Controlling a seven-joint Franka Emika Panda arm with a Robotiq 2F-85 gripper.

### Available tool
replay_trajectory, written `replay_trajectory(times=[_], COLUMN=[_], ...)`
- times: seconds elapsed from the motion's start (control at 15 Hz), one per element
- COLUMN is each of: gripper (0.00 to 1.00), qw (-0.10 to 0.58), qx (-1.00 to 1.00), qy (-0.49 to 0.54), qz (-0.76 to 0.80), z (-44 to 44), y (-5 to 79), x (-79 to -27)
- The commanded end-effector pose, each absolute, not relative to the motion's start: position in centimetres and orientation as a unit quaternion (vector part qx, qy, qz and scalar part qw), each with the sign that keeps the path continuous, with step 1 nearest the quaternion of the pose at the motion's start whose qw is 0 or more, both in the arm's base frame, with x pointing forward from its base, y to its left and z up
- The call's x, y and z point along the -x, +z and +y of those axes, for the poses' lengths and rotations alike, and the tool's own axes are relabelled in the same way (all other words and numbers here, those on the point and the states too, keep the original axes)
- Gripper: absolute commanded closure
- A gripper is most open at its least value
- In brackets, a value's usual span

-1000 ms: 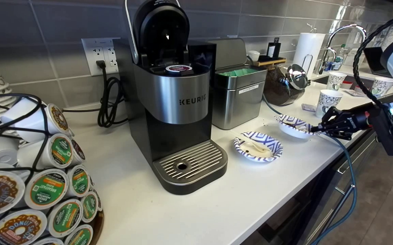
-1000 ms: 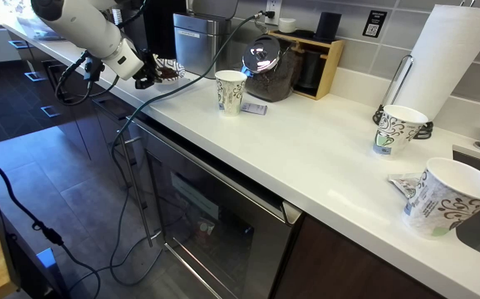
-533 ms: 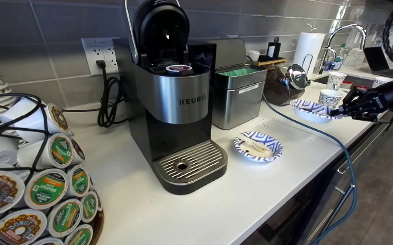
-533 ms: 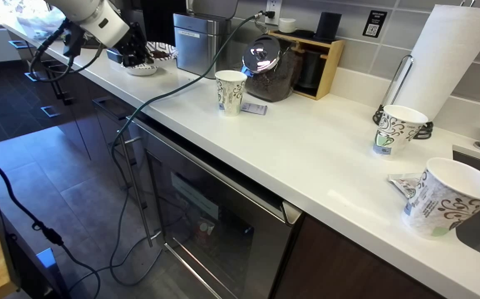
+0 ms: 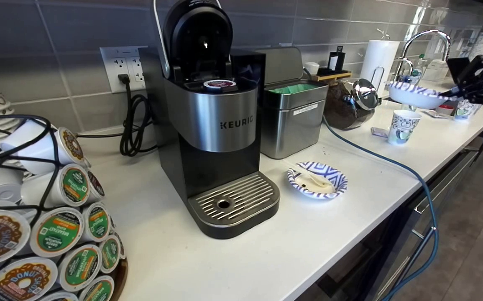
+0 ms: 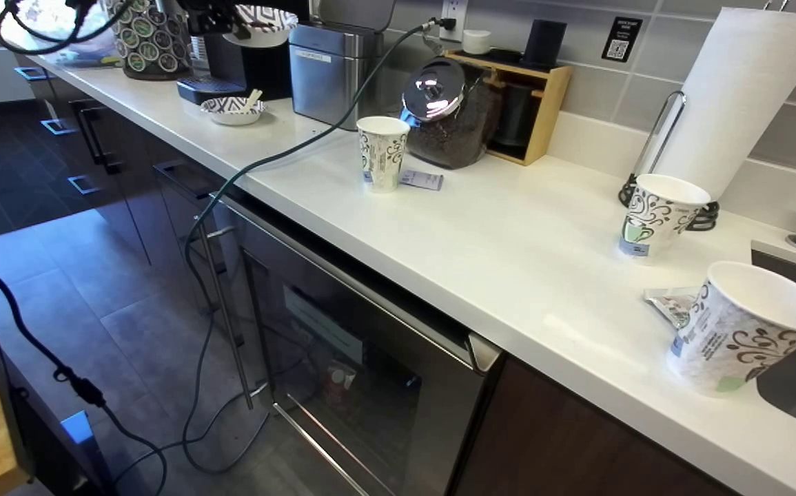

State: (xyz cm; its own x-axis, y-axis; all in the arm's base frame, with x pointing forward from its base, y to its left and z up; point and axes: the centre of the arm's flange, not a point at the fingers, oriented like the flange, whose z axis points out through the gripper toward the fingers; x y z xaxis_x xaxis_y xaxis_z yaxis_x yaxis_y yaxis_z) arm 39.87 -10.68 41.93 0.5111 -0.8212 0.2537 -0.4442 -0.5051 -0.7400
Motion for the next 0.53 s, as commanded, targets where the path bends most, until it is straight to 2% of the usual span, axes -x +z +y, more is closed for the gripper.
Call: replay_trajectory(times=[0.0, 0.13, 0.27, 0.47], gripper=[0.99, 0.99, 0.96, 0.96], qw=[0.314, 0.313, 0.305, 0.313], qx=[0.808, 0.808, 0.811, 0.809], qy=[-0.299, -0.296, -0.302, -0.301], qz=[0.4, 0.402, 0.397, 0.395], z=[-15.0, -17.2, -16.5, -17.9], y=[49.3, 51.2, 48.8, 49.8], x=[-36.8, -35.9, -37.0, -36.1])
